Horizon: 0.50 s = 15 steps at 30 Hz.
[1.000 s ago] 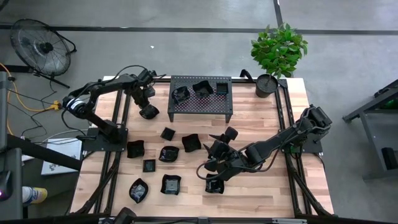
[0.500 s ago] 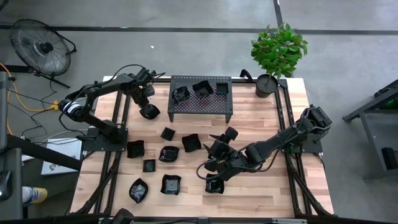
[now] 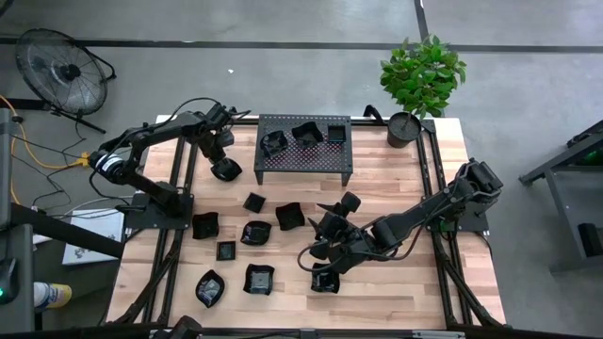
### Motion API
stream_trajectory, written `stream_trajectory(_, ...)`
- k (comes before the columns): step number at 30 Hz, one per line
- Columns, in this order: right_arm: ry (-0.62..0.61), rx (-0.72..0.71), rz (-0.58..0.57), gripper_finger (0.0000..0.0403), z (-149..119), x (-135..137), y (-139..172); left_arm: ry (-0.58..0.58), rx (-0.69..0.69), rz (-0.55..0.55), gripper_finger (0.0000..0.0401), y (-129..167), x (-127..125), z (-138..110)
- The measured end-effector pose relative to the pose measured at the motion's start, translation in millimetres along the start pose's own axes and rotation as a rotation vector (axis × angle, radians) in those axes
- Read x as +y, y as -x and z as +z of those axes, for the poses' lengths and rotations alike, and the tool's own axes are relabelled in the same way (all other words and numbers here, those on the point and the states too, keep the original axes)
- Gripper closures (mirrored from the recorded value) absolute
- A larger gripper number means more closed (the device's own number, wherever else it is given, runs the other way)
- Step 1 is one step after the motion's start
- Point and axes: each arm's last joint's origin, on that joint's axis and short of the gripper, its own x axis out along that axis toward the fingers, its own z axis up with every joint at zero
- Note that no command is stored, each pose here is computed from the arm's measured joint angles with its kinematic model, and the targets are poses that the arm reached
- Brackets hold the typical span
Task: Pick & Place Mini shaped plates
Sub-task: Stack the leaf shaped plate on top of the leaf shaped plate on the shelf
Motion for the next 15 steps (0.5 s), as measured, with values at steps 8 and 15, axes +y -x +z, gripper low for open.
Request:
stream_trajectory(8, 0.002, 0.007, 0.012, 0.0194, -0.3, 0.4, 0.0, -0.01, -0.033, 0.015, 0.0401, 19.7, -0.3, 2.5)
stream_trajectory(15, 0.005, 0.007, 0.012, 0.0194, -0.3, 0.4, -0.1, -0.01, -0.041, 0.046, 0.0401, 49.3, -2.9, -0.5)
